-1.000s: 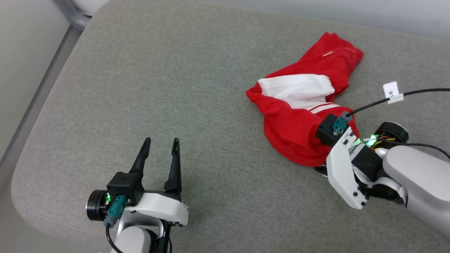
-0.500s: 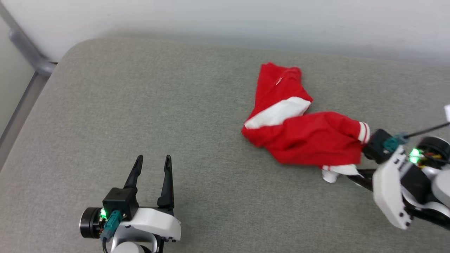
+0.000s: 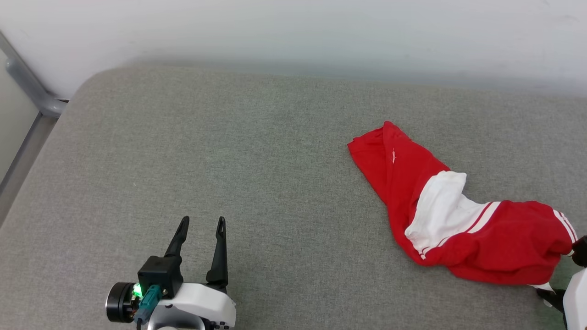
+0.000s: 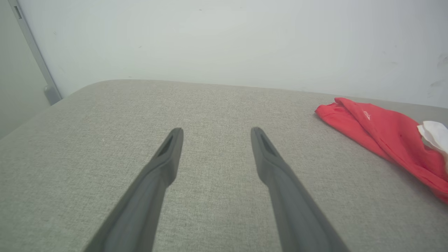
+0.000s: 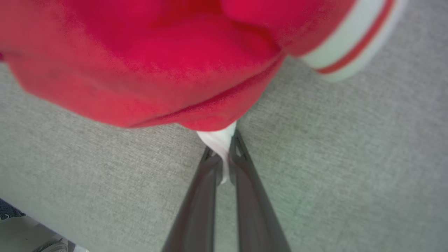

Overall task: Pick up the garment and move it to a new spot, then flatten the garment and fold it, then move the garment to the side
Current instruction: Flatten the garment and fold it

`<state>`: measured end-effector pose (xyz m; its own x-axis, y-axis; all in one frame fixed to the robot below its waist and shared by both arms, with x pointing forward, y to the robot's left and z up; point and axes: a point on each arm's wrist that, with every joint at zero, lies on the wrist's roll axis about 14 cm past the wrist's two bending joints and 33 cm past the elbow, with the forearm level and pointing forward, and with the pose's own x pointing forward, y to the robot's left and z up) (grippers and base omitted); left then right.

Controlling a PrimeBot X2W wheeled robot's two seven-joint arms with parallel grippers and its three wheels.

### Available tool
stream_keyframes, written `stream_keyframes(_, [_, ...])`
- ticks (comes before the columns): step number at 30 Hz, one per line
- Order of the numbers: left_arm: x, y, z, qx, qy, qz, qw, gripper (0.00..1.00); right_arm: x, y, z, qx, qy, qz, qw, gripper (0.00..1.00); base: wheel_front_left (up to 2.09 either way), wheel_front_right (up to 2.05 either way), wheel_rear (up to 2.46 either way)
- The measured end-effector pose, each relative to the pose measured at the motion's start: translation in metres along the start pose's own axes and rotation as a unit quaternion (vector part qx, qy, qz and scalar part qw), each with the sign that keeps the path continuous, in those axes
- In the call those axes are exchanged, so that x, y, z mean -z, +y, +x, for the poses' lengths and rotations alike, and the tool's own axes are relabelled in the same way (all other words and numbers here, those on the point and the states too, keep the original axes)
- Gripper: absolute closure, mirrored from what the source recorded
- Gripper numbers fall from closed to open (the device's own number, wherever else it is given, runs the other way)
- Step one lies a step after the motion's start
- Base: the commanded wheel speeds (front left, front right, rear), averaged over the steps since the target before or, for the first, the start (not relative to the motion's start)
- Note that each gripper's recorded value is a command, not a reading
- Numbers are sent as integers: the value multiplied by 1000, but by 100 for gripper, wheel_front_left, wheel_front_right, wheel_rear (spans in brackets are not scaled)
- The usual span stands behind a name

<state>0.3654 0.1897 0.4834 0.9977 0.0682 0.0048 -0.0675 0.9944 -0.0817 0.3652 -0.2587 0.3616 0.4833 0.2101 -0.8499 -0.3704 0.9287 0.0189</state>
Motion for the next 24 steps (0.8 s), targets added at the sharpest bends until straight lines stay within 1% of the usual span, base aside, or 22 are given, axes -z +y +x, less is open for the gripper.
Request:
stream_keyframes(2, [1, 2, -3, -2, 2, 3, 1000, 0, 2, 2, 3, 2, -15, 14, 1000, 100, 0, 0, 0])
stream_keyframes(3, [1, 3, -4, -4, 2, 3, 1000, 0, 0, 5, 3, 0, -28, 22, 999, 89, 0, 0, 0])
stream_keyframes(4, [2, 3, -5, -3, 3, 4, 1000, 0, -3, 7, 3, -1, -48, 31, 998, 47, 0, 0, 0])
stream_keyframes(5, [2, 2, -6, -2, 3, 6, 1000, 0, -10, 10, 2, -2, -72, 35, 997, 0, 0, 0, 0])
stream_keyframes(9, [-1, -3, -8, 9, -3, 9, 1000, 0, -36, 13, -10, 3, -160, 35, 986, 0, 0, 0, 0])
stream_keyframes(11, [-4, -4, -9, 13, -7, 11, 1000, 0, -49, 9, -21, 11, -207, 40, 977, 0, 0, 0, 0])
stream_keyframes(17, [-17, -14, -6, 29, -28, 13, 999, 0, -66, -6, -56, 38, -300, 44, 952, 0, 0, 0, 0])
stream_keyframes(21, [-22, -18, -5, 37, -37, 15, 999, 0, -83, -10, -79, 53, -365, 50, 928, 0, 0, 0, 0])
stream_keyframes(24, [-25, -20, -3, 43, -41, 18, 998, 0, -97, -8, -95, 63, -414, 54, 906, 0, 0, 0, 0])
